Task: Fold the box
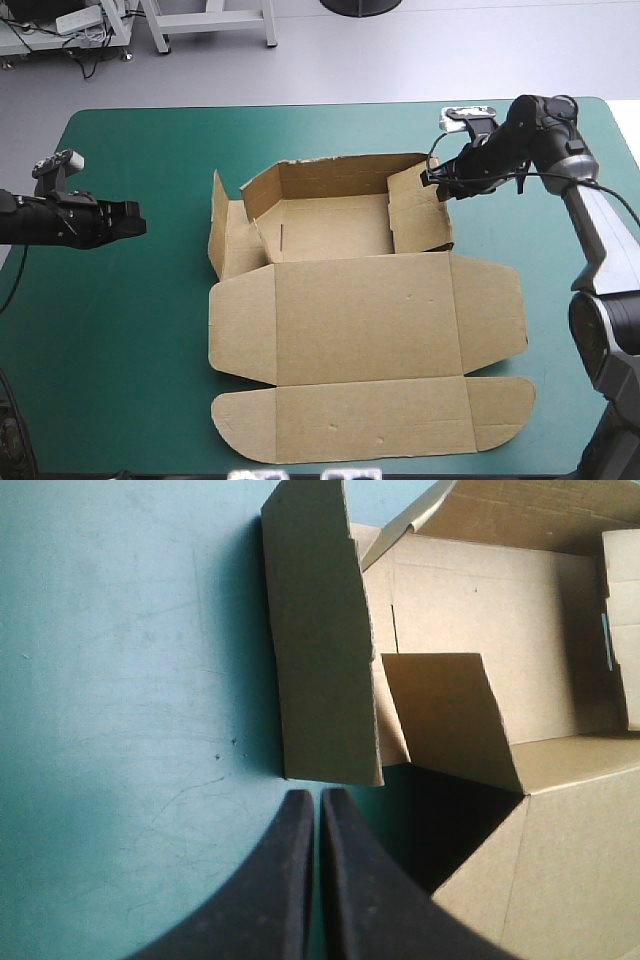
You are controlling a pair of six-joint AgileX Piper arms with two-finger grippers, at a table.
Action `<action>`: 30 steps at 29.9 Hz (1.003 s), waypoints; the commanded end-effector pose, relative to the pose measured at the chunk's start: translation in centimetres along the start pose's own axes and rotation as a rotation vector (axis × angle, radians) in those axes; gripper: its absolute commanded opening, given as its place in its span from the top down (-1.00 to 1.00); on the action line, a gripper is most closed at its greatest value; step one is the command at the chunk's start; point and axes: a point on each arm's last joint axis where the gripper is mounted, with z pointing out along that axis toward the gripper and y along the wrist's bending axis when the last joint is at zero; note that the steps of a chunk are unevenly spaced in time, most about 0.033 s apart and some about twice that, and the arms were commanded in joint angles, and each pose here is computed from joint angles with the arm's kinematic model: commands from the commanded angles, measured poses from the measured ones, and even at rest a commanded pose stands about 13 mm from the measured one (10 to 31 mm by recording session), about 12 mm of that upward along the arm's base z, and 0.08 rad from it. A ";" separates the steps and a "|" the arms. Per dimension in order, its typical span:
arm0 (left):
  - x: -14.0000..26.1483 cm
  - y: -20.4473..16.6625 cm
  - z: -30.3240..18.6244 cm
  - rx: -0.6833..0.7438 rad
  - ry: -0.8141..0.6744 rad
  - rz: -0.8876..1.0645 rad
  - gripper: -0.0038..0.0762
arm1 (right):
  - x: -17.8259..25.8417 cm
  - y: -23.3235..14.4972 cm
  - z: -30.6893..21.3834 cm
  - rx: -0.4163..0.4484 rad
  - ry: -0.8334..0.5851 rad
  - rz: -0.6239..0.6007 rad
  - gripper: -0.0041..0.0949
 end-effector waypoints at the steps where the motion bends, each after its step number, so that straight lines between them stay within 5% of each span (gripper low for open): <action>1: -0.5 -1.4 -1.4 0.037 -0.071 0.020 0.88 | -0.7 0.5 -1.2 -0.036 -0.068 -0.002 0.28; 8: -0.5 -1.4 -1.4 0.036 -0.073 0.020 0.88 | -0.9 0.4 1.2 -0.101 -0.029 0.017 0.35; 12: -0.6 -1.3 -1.4 0.030 -0.082 0.031 0.89 | -0.7 0.0 2.7 -0.109 0.020 0.026 0.92; 16: -0.8 -1.2 -1.4 0.017 -0.108 0.038 0.89 | -1.2 0.9 1.8 -0.173 -0.029 0.020 0.93; 30: -3.6 -1.8 -2.2 0.095 -0.423 -0.071 0.89 | -0.5 5.3 -20.2 -0.152 -0.549 -0.113 0.95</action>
